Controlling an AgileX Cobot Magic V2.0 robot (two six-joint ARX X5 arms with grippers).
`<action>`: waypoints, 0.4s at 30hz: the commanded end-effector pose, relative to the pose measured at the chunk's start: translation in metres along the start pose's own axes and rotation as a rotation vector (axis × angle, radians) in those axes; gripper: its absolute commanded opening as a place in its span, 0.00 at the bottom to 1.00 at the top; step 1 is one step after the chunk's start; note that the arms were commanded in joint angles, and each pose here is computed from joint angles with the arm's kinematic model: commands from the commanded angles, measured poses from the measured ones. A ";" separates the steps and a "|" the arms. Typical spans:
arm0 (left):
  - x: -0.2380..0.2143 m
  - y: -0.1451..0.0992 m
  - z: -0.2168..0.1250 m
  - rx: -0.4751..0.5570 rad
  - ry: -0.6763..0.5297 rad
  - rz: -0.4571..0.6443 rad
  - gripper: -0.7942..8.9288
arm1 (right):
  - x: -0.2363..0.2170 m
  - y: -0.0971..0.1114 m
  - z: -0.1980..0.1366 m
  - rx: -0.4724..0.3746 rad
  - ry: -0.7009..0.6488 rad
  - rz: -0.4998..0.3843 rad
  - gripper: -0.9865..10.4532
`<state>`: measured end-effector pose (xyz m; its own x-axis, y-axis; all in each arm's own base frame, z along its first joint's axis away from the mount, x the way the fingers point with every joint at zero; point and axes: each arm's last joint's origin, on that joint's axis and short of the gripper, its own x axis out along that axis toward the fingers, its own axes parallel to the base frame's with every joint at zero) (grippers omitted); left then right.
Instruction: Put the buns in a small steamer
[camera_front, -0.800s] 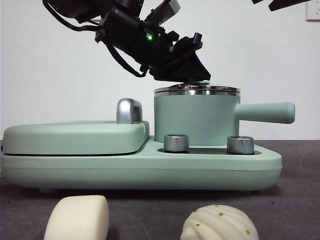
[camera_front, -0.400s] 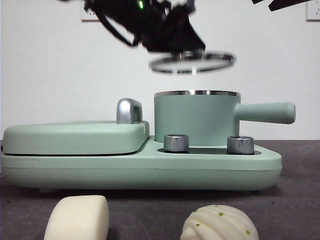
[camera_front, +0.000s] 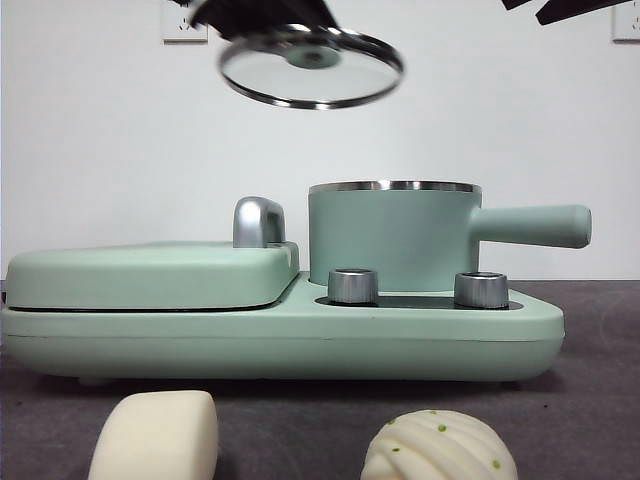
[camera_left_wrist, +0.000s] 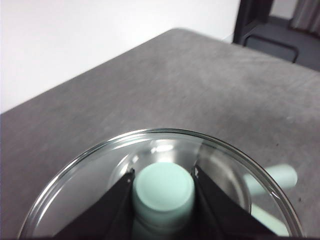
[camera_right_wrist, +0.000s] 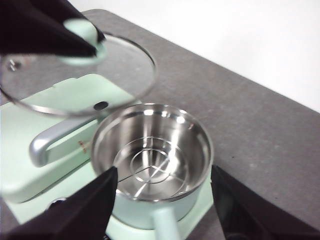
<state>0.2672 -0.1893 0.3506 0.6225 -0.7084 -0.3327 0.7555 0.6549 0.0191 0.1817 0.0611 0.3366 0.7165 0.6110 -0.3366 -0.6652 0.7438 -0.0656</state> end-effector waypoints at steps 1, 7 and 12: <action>-0.022 0.001 0.015 -0.006 -0.029 0.028 0.10 | 0.002 0.006 0.005 -0.011 -0.006 0.039 0.35; -0.055 0.009 0.009 -0.005 0.089 0.147 0.10 | 0.011 0.035 0.007 -0.119 0.011 0.185 0.38; -0.079 0.020 -0.005 -0.019 0.139 0.220 0.10 | 0.025 0.066 0.004 -0.214 0.057 0.308 0.38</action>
<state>0.2353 -0.1211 0.3645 0.7178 -0.4998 -0.4847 0.5990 0.7982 0.0640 0.1568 0.1206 0.3254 0.4848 0.7660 -0.4221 -0.8671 0.4841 -0.1174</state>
